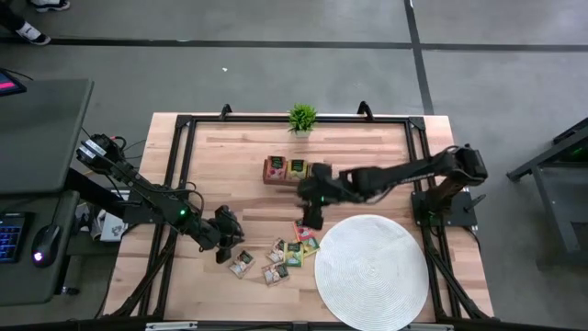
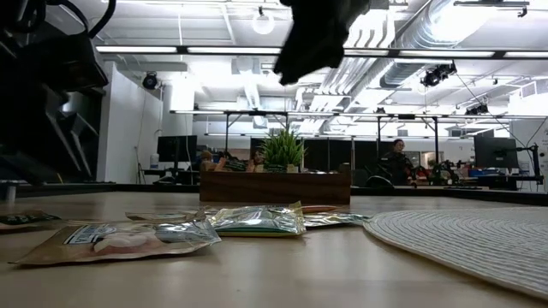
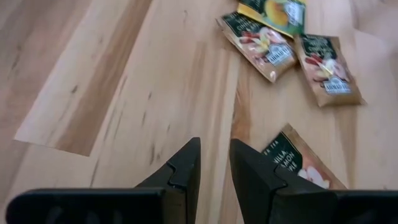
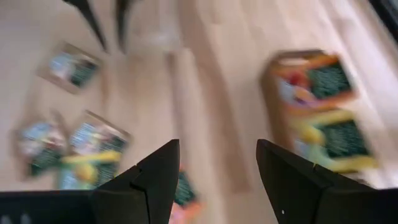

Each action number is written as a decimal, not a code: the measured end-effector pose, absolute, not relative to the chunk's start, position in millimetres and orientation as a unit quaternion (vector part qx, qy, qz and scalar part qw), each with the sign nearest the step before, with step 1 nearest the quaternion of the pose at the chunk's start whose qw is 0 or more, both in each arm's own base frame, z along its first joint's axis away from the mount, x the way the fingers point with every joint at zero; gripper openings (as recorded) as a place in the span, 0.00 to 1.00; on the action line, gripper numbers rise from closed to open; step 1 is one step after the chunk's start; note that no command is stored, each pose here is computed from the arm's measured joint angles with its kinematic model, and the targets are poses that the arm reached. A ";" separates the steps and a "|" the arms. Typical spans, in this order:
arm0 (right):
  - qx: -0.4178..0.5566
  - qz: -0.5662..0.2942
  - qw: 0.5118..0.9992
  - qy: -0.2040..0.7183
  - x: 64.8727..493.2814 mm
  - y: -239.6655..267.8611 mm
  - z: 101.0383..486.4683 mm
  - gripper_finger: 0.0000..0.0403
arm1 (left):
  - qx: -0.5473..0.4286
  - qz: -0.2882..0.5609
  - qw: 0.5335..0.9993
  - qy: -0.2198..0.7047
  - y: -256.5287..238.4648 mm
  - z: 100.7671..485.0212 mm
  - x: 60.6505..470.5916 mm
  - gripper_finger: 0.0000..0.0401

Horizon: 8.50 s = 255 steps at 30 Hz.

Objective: Pick & Place Tea
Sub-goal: Put the brown tea bag into the right section of the wooden organizer

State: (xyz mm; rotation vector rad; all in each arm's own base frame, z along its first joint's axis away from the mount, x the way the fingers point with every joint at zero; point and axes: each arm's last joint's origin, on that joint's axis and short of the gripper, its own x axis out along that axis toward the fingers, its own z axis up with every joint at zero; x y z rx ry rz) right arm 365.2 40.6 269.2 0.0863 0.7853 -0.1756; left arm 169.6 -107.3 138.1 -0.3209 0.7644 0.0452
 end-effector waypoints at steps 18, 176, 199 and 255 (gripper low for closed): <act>0.151 -0.051 0.924 0.347 391.7 100.7 230.5 0.52 | -0.151 -0.088 0.904 0.391 -141.8 139.8 145.5 0.21; 0.169 -0.100 0.967 0.160 350.6 76.1 336.5 0.52 | 0.580 0.187 0.701 0.372 -145.6 319.0 293.1 0.00; 0.168 -0.088 0.968 0.167 351.0 74.4 335.8 0.15 | 0.580 0.200 0.700 0.364 -146.1 320.9 294.6 0.00; 0.164 -0.241 0.928 0.232 273.2 11.3 260.2 0.00 | 0.199 0.274 0.849 0.405 -84.1 254.5 176.4 0.25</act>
